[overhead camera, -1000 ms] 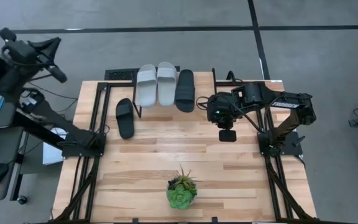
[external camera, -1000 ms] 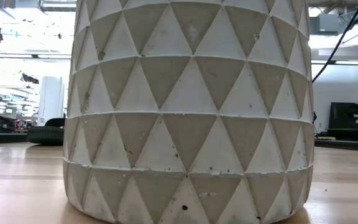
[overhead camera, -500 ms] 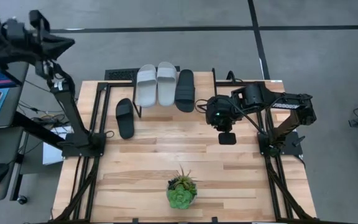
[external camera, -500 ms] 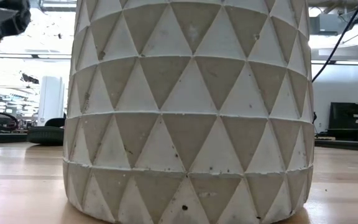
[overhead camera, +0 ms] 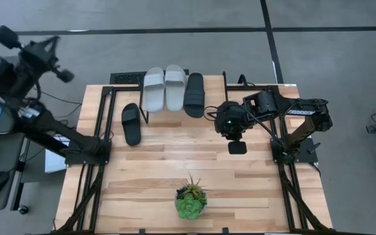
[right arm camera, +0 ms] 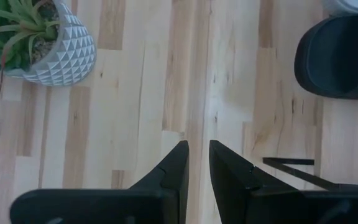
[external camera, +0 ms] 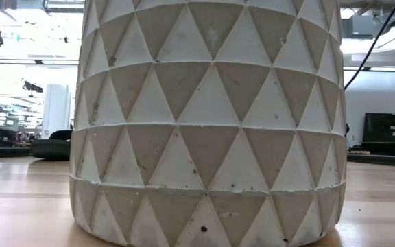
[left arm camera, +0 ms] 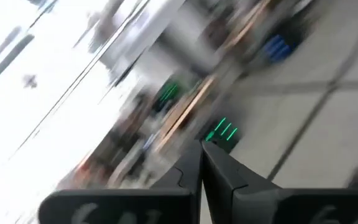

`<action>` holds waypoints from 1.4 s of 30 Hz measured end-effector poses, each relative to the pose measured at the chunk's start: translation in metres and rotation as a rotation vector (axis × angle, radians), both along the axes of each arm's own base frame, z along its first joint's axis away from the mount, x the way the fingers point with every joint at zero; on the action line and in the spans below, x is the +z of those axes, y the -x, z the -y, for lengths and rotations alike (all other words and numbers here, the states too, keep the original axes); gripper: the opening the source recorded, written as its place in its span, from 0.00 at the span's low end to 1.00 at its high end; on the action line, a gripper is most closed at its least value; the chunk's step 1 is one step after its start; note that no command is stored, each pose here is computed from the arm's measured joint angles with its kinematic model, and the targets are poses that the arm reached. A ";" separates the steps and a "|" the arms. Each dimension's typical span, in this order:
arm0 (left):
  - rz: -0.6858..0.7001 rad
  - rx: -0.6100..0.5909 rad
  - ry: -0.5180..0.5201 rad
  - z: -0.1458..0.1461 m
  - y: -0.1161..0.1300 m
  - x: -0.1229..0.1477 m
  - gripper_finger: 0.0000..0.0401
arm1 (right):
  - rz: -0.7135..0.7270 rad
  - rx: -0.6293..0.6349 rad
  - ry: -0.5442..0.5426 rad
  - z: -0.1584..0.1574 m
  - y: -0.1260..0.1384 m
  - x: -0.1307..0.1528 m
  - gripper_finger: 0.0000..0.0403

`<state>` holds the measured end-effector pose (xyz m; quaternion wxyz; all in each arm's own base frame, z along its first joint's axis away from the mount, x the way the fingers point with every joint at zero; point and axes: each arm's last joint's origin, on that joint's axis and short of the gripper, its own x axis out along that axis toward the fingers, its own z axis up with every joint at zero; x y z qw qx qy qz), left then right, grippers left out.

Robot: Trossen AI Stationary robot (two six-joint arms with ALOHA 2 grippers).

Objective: Pick and place slides into the shelf
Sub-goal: Put the black slide on the shelf

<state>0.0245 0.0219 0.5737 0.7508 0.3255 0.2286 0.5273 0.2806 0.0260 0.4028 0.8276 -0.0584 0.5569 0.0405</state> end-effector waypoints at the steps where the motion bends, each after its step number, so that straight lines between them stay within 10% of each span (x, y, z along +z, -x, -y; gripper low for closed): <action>1: -0.002 0.077 -0.001 -0.001 -0.001 0.000 0.00 | 0.000 0.000 0.000 0.000 0.000 0.000 0.13; 4: 0.105 0.183 0.033 -0.004 -0.008 -0.004 0.00 | 0.009 0.008 0.002 -0.001 -0.001 0.000 0.13; 9: 0.018 -0.479 0.322 0.004 -0.032 -0.027 0.00 | 0.025 0.017 -0.007 -0.002 -0.002 0.001 0.13; 14: -0.244 -0.769 0.618 0.013 -0.066 -0.054 0.00 | 0.027 0.063 -0.025 -0.011 -0.001 0.001 0.13; 22: -0.318 -0.577 0.772 -0.003 -0.096 -0.090 0.00 | 0.029 0.077 -0.074 -0.024 0.000 0.001 0.13; 34: -0.310 -0.089 0.923 -0.036 -0.053 -0.162 0.00 | 0.025 0.085 -0.103 -0.044 0.004 0.001 0.13; 42: -0.142 -0.109 0.942 -0.060 -0.050 -0.181 0.00 | 0.060 0.100 -0.115 -0.052 0.002 0.003 0.13</action>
